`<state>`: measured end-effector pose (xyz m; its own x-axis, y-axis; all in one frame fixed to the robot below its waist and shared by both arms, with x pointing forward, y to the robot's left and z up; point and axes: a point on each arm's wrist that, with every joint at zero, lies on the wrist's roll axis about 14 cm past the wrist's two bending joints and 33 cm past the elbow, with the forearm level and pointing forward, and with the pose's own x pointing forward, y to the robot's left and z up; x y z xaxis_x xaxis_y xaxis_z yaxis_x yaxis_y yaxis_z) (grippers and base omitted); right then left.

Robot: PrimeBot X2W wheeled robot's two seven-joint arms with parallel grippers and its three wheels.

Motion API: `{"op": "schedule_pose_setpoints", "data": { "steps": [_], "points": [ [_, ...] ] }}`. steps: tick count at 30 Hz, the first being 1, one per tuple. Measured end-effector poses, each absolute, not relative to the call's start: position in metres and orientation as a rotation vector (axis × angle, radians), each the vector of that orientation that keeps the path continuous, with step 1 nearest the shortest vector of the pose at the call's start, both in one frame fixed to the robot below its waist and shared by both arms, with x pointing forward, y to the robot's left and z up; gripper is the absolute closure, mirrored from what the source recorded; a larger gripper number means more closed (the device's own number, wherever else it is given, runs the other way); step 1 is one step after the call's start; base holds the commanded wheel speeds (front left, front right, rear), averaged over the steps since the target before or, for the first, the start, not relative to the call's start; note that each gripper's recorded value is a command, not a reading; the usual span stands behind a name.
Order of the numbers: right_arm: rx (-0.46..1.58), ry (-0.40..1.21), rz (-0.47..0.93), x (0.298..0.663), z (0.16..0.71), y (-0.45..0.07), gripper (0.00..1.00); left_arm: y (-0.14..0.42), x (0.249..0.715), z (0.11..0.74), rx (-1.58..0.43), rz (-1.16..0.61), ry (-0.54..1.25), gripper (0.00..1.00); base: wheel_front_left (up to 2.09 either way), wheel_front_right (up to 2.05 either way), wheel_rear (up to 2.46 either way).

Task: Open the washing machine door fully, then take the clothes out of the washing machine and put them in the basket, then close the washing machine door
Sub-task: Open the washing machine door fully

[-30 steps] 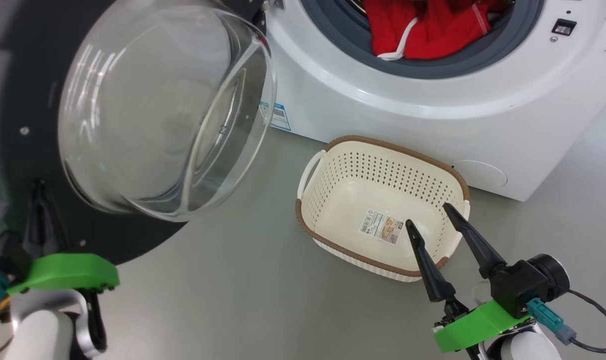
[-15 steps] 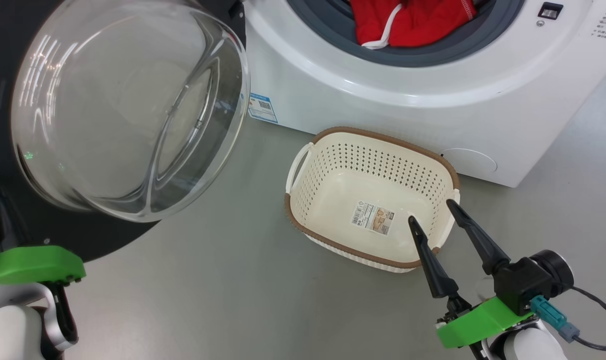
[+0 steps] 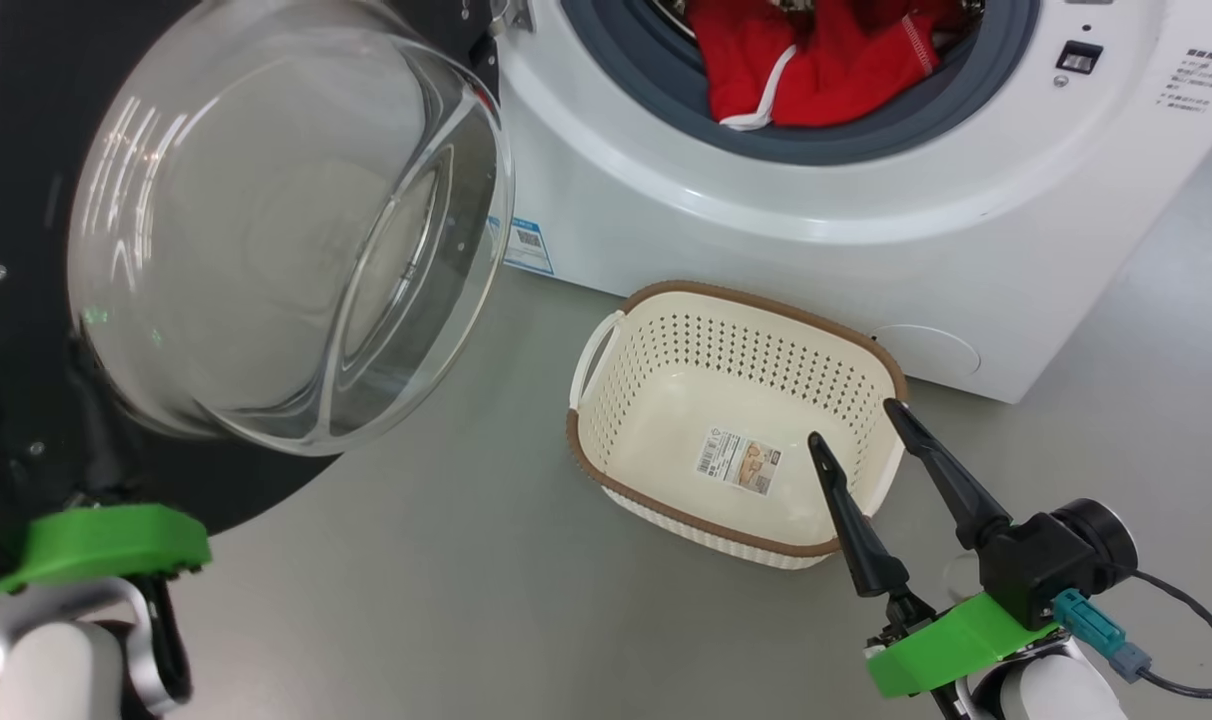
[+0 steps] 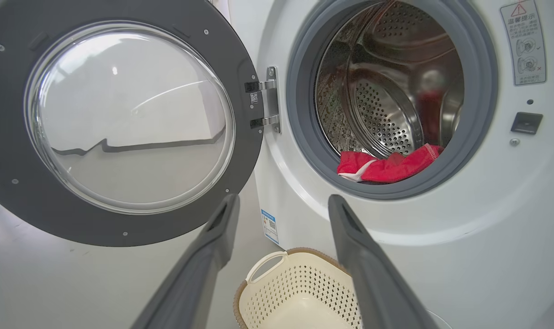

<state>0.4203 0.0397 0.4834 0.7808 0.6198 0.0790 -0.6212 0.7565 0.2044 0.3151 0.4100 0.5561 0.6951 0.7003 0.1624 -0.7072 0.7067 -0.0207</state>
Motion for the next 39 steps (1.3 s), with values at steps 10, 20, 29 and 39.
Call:
{"op": "schedule_pose_setpoints", "data": {
  "steps": [10, 20, 29, 39],
  "points": [
    [0.231, -0.059, 0.578, 0.427, 0.503, 0.008, 0.0, 0.322, 0.346, 0.622, 0.047, 0.431, -0.391, 0.0, 0.0, 0.0, 0.0],
    [0.216, -0.136, 0.405, 0.444, 0.525, -0.051, 0.0, 0.247, 0.38, 0.61, -0.117, 0.157, -0.385, 0.0, 0.0, 0.0, 0.0],
    [0.184, -0.139, 0.245, 0.438, 0.524, -0.111, 0.0, 0.213, 0.404, 0.576, -0.194, 0.041, -0.29, 0.0, 0.0, 0.0, 0.0],
    [0.154, -0.177, 0.122, 0.415, 0.538, -0.159, 0.0, 0.17, 0.405, 0.534, -0.239, -0.114, -0.163, 0.0, 0.0, 0.0, 0.0]
  ]
}}
